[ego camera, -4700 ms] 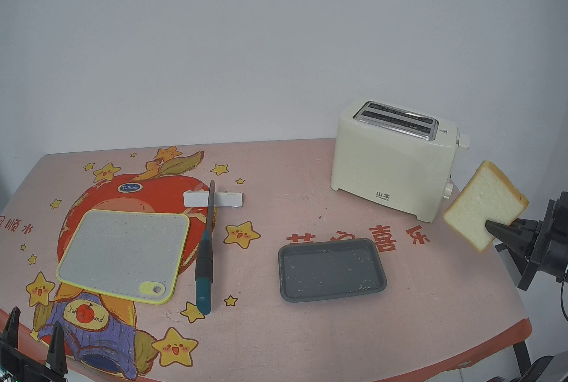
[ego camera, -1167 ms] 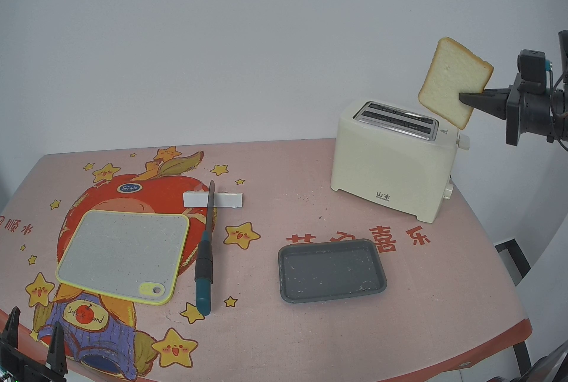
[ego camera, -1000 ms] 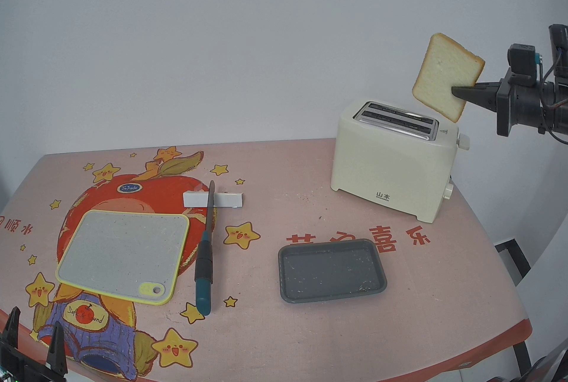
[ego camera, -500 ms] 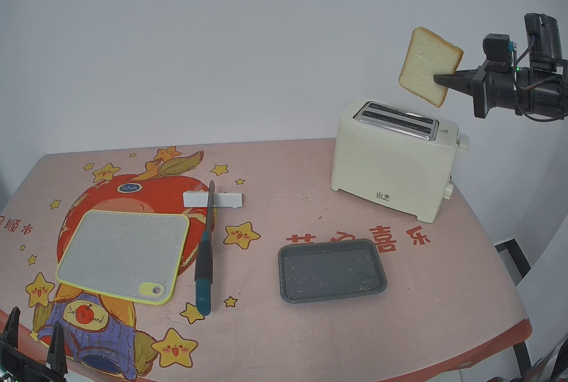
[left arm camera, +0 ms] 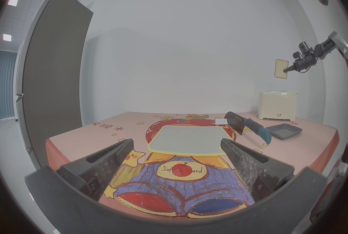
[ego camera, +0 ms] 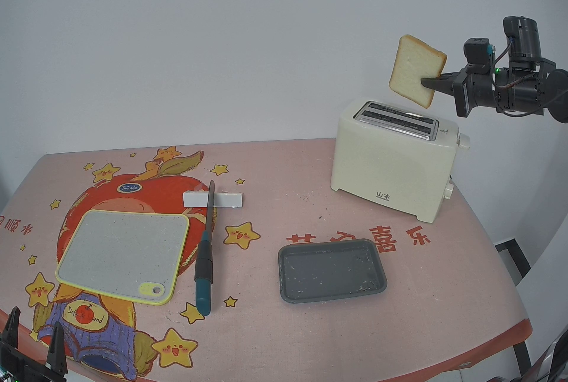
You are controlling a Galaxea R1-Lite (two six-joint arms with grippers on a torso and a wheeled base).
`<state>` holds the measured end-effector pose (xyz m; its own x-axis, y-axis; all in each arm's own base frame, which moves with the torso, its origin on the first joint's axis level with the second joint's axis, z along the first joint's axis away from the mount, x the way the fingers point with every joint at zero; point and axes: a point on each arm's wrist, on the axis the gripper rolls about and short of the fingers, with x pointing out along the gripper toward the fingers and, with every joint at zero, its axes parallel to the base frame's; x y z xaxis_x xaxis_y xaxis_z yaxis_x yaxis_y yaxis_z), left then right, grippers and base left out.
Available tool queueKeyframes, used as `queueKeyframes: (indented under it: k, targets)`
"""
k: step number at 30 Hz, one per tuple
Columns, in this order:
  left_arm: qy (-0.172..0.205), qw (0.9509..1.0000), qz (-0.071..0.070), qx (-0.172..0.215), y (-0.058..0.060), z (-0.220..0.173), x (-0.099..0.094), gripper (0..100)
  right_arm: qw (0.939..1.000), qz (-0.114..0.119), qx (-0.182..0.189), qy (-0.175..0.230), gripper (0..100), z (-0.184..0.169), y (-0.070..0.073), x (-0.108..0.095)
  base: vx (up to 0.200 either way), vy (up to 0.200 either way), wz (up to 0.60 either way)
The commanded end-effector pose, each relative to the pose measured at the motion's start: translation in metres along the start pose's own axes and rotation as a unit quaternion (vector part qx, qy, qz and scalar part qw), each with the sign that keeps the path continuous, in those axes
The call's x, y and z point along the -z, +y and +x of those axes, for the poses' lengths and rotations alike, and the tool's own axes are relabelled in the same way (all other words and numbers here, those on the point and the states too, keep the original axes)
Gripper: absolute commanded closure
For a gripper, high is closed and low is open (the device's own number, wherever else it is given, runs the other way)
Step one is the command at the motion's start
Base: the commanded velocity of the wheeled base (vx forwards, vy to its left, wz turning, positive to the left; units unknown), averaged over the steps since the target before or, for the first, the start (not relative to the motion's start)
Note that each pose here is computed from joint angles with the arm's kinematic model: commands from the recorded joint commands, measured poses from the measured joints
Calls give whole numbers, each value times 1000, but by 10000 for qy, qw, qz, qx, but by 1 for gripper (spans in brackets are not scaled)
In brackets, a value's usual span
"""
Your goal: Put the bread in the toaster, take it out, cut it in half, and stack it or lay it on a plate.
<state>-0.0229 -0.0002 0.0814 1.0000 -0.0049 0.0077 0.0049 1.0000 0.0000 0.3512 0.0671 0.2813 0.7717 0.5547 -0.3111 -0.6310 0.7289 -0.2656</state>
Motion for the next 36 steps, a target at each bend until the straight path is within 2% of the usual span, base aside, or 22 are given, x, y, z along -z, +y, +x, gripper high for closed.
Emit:
queueKeyframes:
  k: [1, 6, 11, 25, 36]
  targets:
    - [54, 10000, 0, -1, 0, 1, 5, 0, 9999, 46, -63, 105, 100, 10, -1, 8, 0, 0, 0]
    - [54, 10000, 0, -1, 0, 1, 5, 0, 9997, 68, -126, 187, 100, 15, 1, 13, 0, 0, 0]
    - [54, 10000, 0, -1, 0, 1, 5, 0, 9995, -24, -155, 257, 100, 16, 2, 17, 0, 0, 0]
    - [46, 10000, 0, -1, 0, 1, 5, 0, 9982, 59, -288, 525, 100, 19, 9, 35, 0, 0, 0]
    - [54, 10000, 0, -1, 0, 1, 5, 0, 9984, -2, -248, 506, 100, 19, 7, 34, 0, 0, 0]
